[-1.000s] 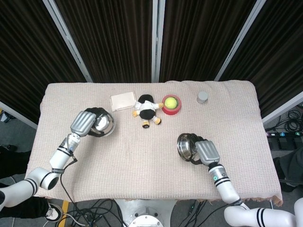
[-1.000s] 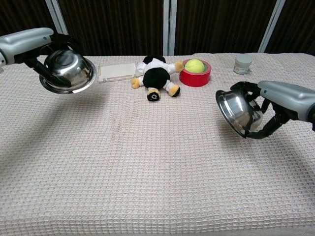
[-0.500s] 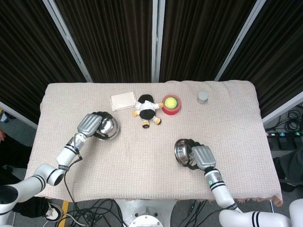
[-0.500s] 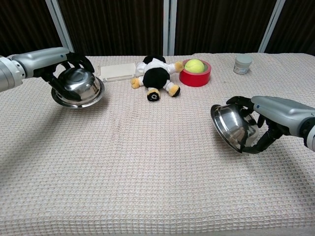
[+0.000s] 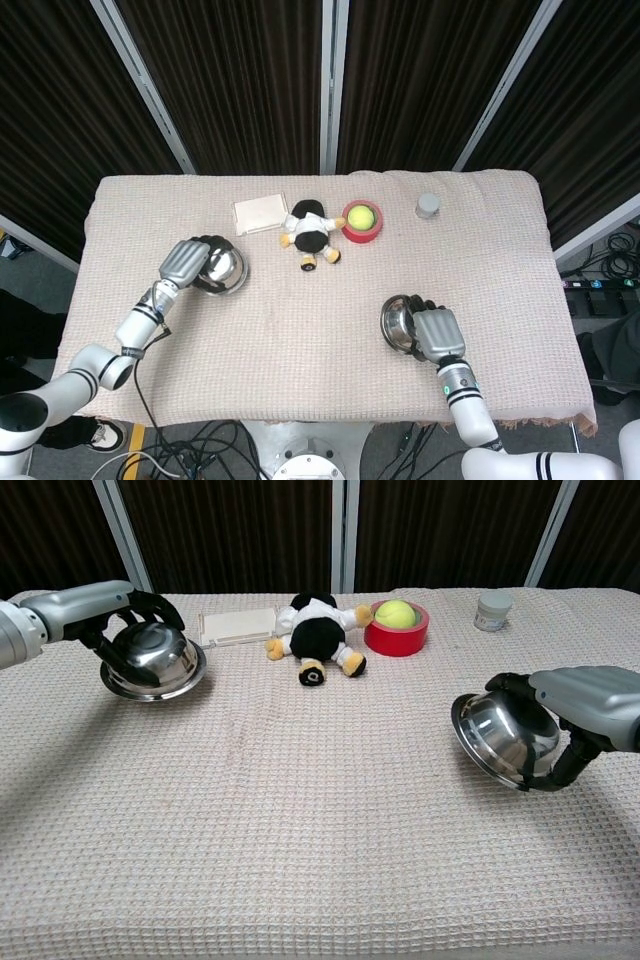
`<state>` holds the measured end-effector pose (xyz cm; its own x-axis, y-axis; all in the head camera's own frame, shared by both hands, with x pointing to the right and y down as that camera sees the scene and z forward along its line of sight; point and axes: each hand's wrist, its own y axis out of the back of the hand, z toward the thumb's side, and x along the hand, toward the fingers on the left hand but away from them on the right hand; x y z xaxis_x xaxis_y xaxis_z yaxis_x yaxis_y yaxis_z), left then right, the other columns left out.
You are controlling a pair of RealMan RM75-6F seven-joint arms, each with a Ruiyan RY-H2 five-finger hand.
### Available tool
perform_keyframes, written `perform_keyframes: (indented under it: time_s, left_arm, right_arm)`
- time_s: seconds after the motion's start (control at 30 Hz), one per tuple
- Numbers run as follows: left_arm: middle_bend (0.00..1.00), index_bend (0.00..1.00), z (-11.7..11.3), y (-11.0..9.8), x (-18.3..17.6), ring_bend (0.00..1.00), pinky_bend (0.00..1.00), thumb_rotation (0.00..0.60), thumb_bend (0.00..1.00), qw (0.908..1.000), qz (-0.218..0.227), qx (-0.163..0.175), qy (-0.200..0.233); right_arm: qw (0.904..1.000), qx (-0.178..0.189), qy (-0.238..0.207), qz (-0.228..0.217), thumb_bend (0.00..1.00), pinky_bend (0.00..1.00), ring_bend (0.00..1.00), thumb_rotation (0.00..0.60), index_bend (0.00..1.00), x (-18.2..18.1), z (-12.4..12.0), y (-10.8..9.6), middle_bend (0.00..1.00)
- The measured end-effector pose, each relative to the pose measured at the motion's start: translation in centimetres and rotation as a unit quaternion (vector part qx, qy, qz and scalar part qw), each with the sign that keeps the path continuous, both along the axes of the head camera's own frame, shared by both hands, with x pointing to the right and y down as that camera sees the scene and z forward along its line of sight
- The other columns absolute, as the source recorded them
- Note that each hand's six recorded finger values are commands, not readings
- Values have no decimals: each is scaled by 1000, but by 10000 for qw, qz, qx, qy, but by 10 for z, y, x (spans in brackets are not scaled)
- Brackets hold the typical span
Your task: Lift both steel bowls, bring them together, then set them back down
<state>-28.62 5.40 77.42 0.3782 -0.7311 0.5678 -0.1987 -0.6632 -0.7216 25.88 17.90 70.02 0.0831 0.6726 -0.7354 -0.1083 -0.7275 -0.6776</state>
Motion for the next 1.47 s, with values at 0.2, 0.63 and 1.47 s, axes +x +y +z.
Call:
perform_keyframes:
  time_s: [0.2,0.63,1.47]
  left_arm:
    - [23,81,6,5,-1,34,199,600,74,9999,35,-153,59]
    - [0,28,4,5,-14,0,77,600,23,10000,-9,-48,12]
    - [1,75,-127,181,-119,0,124,600,0,9691,-1654,1238,-1349]
  right_arm:
    - [9993,-246,262,39,146,234,119,600,86,2,4,0,192]
    - [9996,-247,57,129,15,49,0,600,0,-2,0,-5,0]
    - [9667,1854,-270,1745,0,0,0,600,0,154,-55,27,0]
